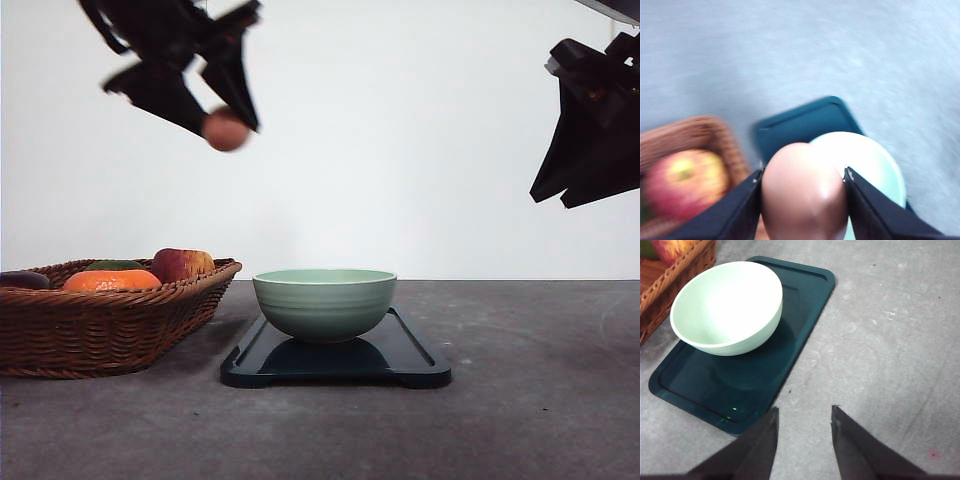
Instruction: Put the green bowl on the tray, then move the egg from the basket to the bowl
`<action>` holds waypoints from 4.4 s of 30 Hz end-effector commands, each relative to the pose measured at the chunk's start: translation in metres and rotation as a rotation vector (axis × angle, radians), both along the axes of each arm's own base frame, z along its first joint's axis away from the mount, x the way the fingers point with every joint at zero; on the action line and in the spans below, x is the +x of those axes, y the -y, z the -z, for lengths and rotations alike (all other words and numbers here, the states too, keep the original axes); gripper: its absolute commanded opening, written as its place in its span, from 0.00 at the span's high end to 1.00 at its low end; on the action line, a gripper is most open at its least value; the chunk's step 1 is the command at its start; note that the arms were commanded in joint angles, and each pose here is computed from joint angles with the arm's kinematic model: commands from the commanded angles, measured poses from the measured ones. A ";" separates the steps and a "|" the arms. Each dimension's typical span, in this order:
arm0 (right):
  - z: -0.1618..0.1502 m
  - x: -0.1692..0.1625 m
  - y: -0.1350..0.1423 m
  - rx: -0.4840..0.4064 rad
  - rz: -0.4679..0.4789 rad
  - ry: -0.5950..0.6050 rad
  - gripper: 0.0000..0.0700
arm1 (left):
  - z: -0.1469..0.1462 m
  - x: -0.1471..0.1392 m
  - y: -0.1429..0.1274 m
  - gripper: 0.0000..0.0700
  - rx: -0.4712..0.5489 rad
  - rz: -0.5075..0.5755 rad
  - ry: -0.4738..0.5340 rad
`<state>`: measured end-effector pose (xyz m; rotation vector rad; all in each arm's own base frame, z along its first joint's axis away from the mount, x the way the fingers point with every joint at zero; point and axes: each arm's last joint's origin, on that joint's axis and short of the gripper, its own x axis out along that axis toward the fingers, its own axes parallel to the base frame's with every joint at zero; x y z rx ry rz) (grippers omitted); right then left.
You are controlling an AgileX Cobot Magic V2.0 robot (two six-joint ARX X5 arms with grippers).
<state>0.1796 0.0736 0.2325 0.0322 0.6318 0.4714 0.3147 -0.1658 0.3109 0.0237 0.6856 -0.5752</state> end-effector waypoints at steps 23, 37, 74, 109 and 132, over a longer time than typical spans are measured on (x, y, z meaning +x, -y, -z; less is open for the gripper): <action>0.000 0.001 -0.001 -0.007 -0.009 -0.011 0.72 | 0.112 0.019 0.096 0.63 0.213 0.154 -0.022; 0.001 0.000 -0.001 -0.009 -0.009 -0.016 0.72 | 0.137 0.023 0.099 0.63 0.247 0.158 -0.076; 0.001 0.000 -0.001 -0.010 -0.009 -0.018 0.72 | 0.026 0.005 0.035 0.44 0.222 0.099 -0.149; 0.001 0.000 -0.001 -0.010 -0.010 -0.023 0.72 | 0.066 -0.152 -0.117 0.44 0.029 -0.310 -0.119; 0.001 0.000 -0.001 -0.010 -0.009 -0.019 0.99 | 0.062 -0.155 -0.119 0.97 0.076 -0.269 -0.052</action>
